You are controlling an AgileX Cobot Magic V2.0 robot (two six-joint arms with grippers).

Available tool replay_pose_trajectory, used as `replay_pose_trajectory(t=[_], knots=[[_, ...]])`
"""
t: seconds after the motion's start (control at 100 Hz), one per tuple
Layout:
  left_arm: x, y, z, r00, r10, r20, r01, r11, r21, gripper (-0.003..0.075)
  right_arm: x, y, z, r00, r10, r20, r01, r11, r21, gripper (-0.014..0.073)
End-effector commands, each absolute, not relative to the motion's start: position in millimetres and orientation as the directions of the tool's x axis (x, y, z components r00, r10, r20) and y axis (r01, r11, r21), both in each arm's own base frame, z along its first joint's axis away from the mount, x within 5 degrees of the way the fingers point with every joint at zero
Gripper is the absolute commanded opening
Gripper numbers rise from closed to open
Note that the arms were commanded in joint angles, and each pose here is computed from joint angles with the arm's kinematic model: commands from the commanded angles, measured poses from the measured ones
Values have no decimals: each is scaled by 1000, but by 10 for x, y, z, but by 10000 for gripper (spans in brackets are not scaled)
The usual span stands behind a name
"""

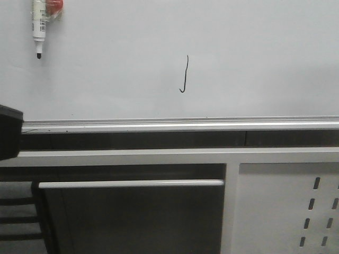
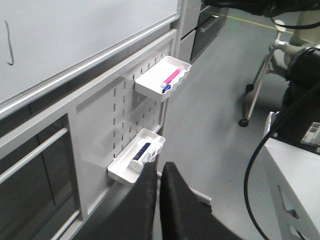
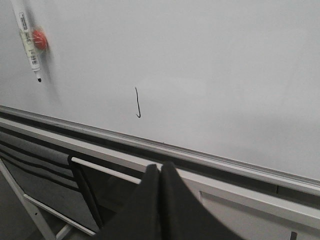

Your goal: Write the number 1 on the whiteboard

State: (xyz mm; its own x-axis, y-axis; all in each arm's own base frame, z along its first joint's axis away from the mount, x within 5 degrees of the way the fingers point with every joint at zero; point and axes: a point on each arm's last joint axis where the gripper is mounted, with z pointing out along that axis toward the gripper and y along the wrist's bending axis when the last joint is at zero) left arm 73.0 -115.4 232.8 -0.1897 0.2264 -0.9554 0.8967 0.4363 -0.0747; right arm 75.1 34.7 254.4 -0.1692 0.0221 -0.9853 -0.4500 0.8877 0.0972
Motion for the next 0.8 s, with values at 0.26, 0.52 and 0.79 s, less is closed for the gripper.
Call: replay_pose_trajectory(t=[0.26, 0.52, 0.79], knots=[[722, -1188, 2412, -196, 185, -963, 903, 416, -104, -20, 742, 370, 2631, -146, 33, -989, -476, 874, 100, -64], [867, -1114, 2457, -198, 117, -973, 817, 569, -98, -20, 742, 370, 2631, -146, 33, -989, -476, 874, 100, -64], [997, -911, 2666, 34, 91, -995, 693, 715, 89, -20, 742, 370, 2631, -146, 33, -989, -476, 874, 100, -64]])
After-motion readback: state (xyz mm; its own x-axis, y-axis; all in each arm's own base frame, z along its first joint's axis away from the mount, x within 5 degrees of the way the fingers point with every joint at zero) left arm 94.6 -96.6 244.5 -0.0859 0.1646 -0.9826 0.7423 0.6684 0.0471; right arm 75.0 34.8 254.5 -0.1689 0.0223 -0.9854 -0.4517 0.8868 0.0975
